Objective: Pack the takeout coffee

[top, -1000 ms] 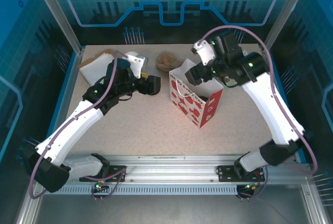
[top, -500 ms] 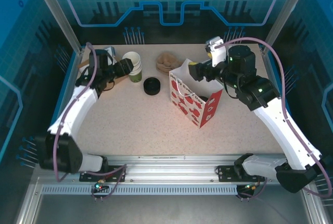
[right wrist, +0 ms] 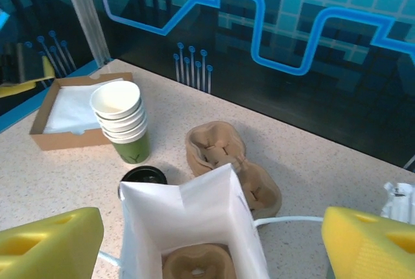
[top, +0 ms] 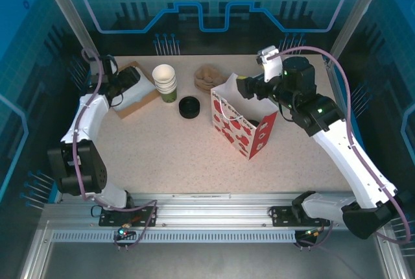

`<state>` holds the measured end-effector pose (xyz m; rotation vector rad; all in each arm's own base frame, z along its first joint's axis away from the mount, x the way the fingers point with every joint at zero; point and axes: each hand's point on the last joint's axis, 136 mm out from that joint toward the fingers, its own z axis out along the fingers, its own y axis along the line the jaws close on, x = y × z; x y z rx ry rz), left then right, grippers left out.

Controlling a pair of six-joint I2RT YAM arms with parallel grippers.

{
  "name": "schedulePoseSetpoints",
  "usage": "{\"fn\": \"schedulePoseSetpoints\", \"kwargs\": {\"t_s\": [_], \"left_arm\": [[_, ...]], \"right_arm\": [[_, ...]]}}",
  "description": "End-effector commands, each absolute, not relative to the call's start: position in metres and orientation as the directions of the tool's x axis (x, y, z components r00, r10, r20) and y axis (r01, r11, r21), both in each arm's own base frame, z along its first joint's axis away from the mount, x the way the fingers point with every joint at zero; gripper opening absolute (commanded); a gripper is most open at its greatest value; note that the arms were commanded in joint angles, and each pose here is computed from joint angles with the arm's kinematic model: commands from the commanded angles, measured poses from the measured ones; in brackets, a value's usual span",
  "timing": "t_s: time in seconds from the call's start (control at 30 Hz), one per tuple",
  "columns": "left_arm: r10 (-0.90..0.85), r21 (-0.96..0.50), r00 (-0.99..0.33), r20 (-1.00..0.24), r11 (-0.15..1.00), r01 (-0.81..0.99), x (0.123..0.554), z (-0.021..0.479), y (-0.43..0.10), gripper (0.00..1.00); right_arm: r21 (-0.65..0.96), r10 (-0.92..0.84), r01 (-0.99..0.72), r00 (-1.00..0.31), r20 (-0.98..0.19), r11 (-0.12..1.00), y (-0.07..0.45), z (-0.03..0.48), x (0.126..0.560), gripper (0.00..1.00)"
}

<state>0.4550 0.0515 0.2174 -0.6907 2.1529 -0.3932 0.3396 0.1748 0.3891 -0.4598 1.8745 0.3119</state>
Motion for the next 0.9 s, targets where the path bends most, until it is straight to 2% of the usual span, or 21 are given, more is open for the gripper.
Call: {"fn": "schedulePoseSetpoints", "kwargs": {"t_s": [0.0, 0.23, 0.43, 0.87], "left_arm": [[-0.623, -0.559, -0.518, -0.586, 0.774, -0.298, 0.455, 0.224, 0.038, 0.7], [-0.653, -0.677, -0.521, -0.55, 0.714, -0.18, 0.444, 0.237, 0.008, 0.7], [-0.6, -0.662, -0.528, -0.601, 0.744, -0.092, 0.428, 0.261, -0.017, 0.71], [-0.568, -0.644, -0.528, -0.631, 0.763, -0.053, 0.421, 0.27, -0.03, 0.71]], "right_arm": [[-0.027, -0.134, -0.31, -0.331, -0.934, 0.95, 0.138, 0.387, 0.365, 0.88], [-0.031, -0.036, -0.017, -0.484, -0.874, 0.999, 0.051, 0.353, 0.411, 0.83], [0.021, 0.081, 0.111, -0.577, -0.812, 0.994, -0.003, 0.313, 0.424, 0.74], [0.12, 0.155, 0.099, -0.697, -0.7, 0.988, -0.007, 0.243, 0.443, 0.49]]}}
